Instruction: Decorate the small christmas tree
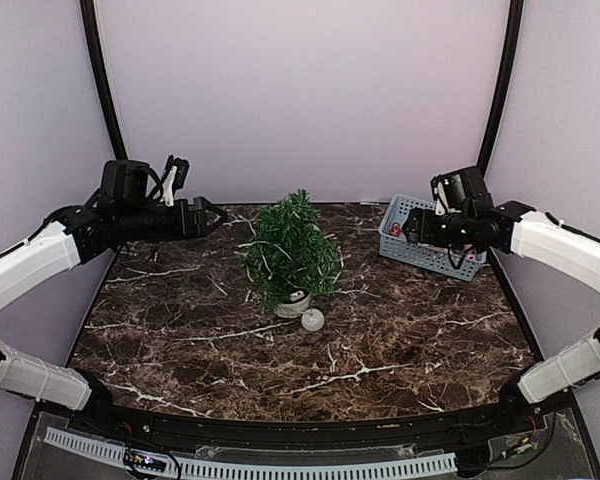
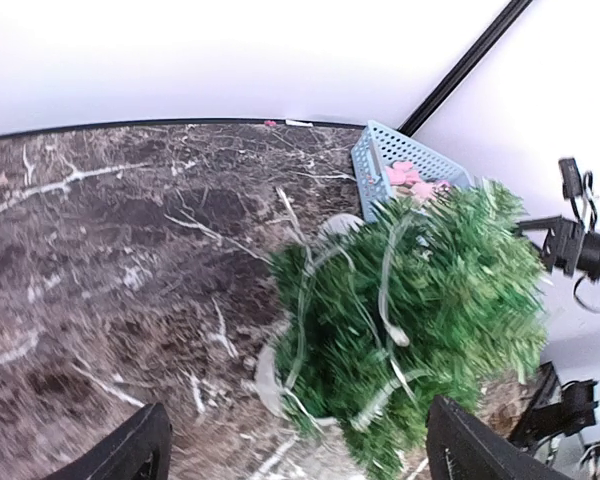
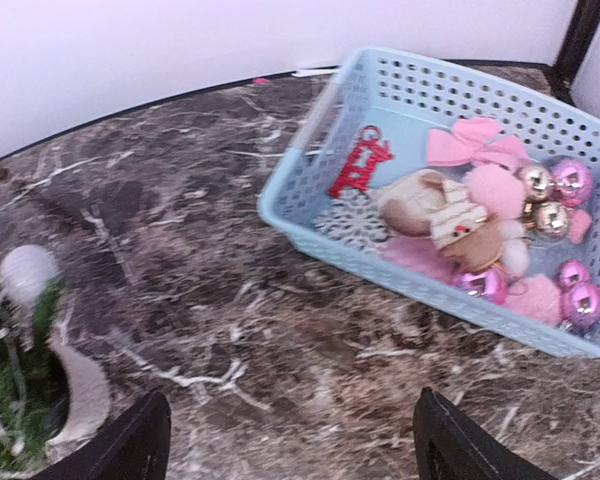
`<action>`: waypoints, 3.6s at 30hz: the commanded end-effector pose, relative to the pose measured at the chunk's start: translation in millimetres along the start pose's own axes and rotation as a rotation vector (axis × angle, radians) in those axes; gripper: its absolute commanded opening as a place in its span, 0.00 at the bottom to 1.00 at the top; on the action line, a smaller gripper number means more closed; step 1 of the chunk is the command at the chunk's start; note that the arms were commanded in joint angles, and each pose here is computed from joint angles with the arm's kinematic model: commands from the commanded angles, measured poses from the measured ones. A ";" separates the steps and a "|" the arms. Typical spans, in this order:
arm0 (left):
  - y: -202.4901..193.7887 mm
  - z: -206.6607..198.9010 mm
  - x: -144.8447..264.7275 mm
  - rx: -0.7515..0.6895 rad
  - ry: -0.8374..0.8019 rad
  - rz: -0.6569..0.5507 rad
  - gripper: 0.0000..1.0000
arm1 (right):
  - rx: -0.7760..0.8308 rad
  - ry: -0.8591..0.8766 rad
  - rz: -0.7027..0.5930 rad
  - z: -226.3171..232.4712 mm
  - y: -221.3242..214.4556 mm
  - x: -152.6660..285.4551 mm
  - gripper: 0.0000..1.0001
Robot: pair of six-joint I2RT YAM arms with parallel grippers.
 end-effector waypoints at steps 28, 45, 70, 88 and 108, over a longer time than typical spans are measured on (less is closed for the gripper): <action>32.8 26.2 -10.0 -0.240 -0.034 -0.009 0.72 | -0.121 -0.419 0.326 -173.3 3.2 -227.6 0.36; 35.5 28.0 -1.0 -0.267 0.010 -0.074 0.71 | -0.128 -0.447 0.077 -165.0 69.3 -127.8 0.00; -21.5 -9.2 -38.2 -0.382 -0.366 0.170 0.76 | 0.025 0.487 -0.359 9.9 36.0 26.5 0.00; -30.5 4.1 -61.4 -0.319 -0.255 0.218 0.80 | 0.063 0.758 -0.646 163.8 35.3 70.5 0.00; -33.4 4.4 -64.7 -0.303 -0.270 0.237 0.70 | 0.017 0.605 -0.636 184.4 22.6 23.1 0.00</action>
Point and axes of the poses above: each gripper's point midway between its finger pads, its own x axis back along the fingers, its own z axis along the line the jaws close on, y = z × x, the point moved 8 cm from there along x, back along the fingers, and after that the axes turned 13 degrees about x, right-handed, at the moved point
